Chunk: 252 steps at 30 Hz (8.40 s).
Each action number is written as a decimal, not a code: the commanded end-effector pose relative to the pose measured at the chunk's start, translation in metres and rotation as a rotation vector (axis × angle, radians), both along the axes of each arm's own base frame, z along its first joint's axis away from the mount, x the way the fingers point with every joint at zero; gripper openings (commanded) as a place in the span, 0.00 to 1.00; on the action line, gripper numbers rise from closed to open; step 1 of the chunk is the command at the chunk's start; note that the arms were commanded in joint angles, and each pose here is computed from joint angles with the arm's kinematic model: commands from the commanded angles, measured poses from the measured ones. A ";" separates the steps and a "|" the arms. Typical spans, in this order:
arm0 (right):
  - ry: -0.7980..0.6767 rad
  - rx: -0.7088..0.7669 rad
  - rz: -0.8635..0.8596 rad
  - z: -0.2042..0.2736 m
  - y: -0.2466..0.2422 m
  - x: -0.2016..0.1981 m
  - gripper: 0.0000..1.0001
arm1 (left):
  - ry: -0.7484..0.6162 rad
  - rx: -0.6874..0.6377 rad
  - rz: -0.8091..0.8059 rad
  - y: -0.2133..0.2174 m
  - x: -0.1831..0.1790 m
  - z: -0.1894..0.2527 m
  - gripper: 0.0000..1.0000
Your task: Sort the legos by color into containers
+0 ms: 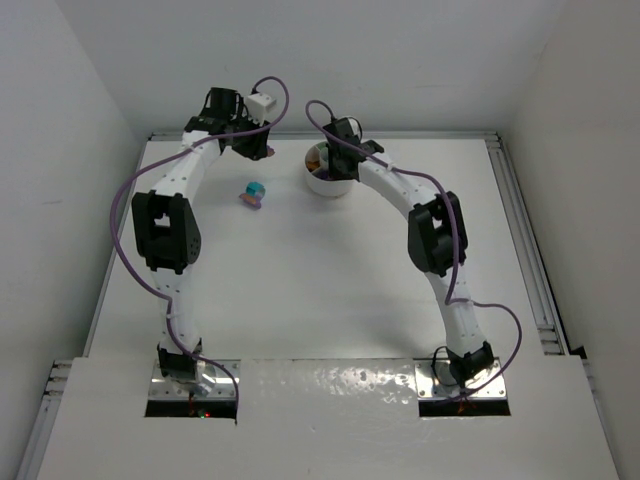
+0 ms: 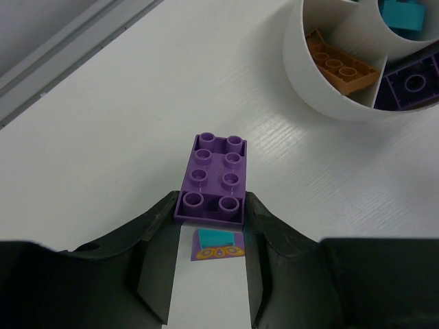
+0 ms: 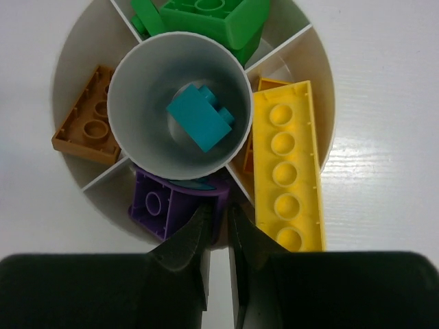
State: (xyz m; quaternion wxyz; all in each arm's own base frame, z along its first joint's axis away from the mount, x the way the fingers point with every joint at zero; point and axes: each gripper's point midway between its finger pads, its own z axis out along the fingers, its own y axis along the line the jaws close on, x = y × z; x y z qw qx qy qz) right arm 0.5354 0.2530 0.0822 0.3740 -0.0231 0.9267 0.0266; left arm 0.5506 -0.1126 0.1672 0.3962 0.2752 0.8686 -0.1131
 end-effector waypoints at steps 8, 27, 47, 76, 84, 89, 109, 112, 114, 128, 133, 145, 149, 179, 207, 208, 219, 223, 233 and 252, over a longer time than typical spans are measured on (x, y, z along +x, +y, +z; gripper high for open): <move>-0.073 -0.010 -0.009 0.017 0.002 0.015 0.10 | -0.048 -0.021 0.012 0.007 0.003 0.023 0.00; -0.266 -0.265 0.088 0.074 -0.011 0.022 0.00 | -0.046 -0.015 0.022 0.011 0.005 0.020 0.00; -0.391 -0.615 0.167 0.110 -0.014 0.017 0.00 | -0.045 -0.016 0.020 0.012 0.005 0.019 0.00; -0.327 -0.790 0.308 0.037 -0.004 0.018 0.00 | -0.042 -0.022 0.020 0.014 0.003 0.019 0.00; -0.348 -0.812 0.284 0.043 -0.003 0.015 0.08 | -0.042 -0.023 0.019 0.013 0.003 0.018 0.00; -0.373 -0.801 0.262 0.055 -0.002 0.016 0.36 | -0.037 -0.025 0.021 0.013 0.003 0.016 0.00; -0.495 -0.421 0.165 0.153 0.003 -0.009 0.44 | -0.118 -0.158 -0.222 -0.039 -0.006 0.060 0.00; -0.461 -0.305 0.099 0.155 -0.014 -0.013 0.44 | -0.114 -0.153 -0.326 -0.068 -0.020 0.059 0.00; -0.430 -0.186 0.058 0.153 -0.033 -0.016 0.44 | -0.138 -0.129 -0.441 -0.093 -0.031 0.058 0.00; -0.372 -0.171 -0.078 0.143 -0.119 -0.058 0.42 | -0.288 0.110 -0.655 -0.172 -0.023 0.023 0.00; -0.336 -0.109 -0.136 0.135 -0.139 -0.062 0.44 | -0.305 0.215 -0.627 -0.180 -0.017 0.012 0.00; -0.663 0.077 0.618 0.152 -0.082 -0.109 0.68 | -0.371 0.001 -0.763 -0.166 -0.056 0.088 0.00; -0.678 0.264 0.822 0.177 -0.060 -0.129 0.66 | -0.413 -0.084 -0.944 -0.156 -0.095 0.098 0.00; -0.235 1.198 0.590 0.200 0.031 -0.119 0.49 | -0.565 -0.310 -1.115 -0.164 -0.140 0.137 0.00; -0.109 0.331 0.194 0.176 -0.064 -0.071 0.00 | -0.367 -0.107 -0.509 -0.073 -0.073 0.113 1.00; -0.127 0.293 0.180 0.187 -0.061 -0.059 0.00 | -0.358 -0.095 -0.468 -0.059 -0.069 0.111 1.00; -0.127 -0.167 0.130 0.163 -0.037 -0.036 0.00 | -0.321 0.056 0.051 0.063 -0.035 0.089 1.00; -0.118 -0.244 0.198 0.139 -0.014 -0.025 0.00 | -0.328 0.049 0.075 0.069 -0.035 0.087 1.00; -0.152 -0.360 0.175 0.112 -0.016 -0.007 0.00 | -0.326 0.026 0.064 0.063 -0.041 0.089 1.00; -0.085 -0.351 0.230 0.065 -0.003 -0.004 0.00 | -0.332 0.023 0.078 0.064 -0.039 0.089 1.00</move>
